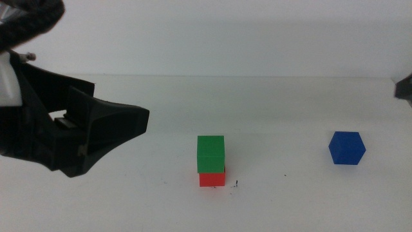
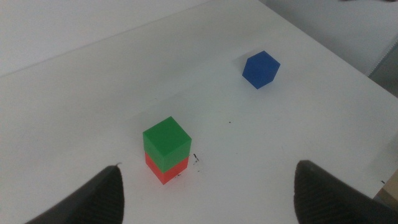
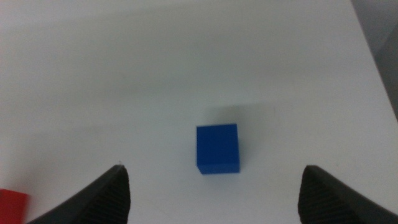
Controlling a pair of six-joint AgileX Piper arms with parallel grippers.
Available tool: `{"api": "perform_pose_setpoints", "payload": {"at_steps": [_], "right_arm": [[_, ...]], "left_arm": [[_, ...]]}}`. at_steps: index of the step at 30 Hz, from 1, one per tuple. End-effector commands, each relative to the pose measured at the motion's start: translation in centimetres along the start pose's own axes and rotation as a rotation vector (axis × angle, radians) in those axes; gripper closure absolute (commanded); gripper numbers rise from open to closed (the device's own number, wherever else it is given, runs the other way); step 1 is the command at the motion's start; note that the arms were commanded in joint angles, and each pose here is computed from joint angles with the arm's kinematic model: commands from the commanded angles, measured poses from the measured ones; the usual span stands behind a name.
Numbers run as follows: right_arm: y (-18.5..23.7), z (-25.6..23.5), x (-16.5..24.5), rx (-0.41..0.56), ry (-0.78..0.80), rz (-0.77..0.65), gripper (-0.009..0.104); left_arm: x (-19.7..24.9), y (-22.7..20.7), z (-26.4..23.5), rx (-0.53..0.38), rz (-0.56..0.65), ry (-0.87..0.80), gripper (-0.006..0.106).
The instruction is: Stack red cubes first, then green, then blue cubes in a specific spot.
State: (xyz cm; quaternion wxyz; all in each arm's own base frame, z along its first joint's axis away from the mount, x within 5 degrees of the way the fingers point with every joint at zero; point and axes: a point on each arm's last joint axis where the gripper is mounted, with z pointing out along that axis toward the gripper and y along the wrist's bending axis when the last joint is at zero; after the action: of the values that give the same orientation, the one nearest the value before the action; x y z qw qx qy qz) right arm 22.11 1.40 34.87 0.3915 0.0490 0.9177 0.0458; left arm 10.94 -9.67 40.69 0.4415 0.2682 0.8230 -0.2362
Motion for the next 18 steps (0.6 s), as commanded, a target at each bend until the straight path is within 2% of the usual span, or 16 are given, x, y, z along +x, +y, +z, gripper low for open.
{"api": "perform_pose_setpoints", "payload": {"at_steps": [1, 5, 8, 13, 18], "right_arm": [[-0.1, 2.2, -0.8, 0.034, 0.076, -0.051, 0.007], [-0.1, 7.1, -1.6, 0.069, 0.271, -0.058, 0.007], [-0.2, 10.7, -2.0, 0.095, 0.362, -0.075, 0.007], [-0.2, 15.8, -1.6, 0.111, 0.471, -0.088, 0.007], [0.7, 18.6, -0.6, 0.112, 0.512, -0.139, 0.007]], "left_arm": [[-0.1, 0.0, -0.2, -0.001, 0.004, -0.02, 0.007], [-0.1, 0.0, -0.2, -0.001, 0.004, -0.02, 0.007], [-0.1, 0.0, -0.2, -0.001, 0.004, -0.02, 0.007], [-0.1, 0.0, -0.2, -0.001, 0.004, -0.02, 0.007], [-0.1, 0.0, -0.2, -0.001, 0.004, -0.02, 0.007]]}}
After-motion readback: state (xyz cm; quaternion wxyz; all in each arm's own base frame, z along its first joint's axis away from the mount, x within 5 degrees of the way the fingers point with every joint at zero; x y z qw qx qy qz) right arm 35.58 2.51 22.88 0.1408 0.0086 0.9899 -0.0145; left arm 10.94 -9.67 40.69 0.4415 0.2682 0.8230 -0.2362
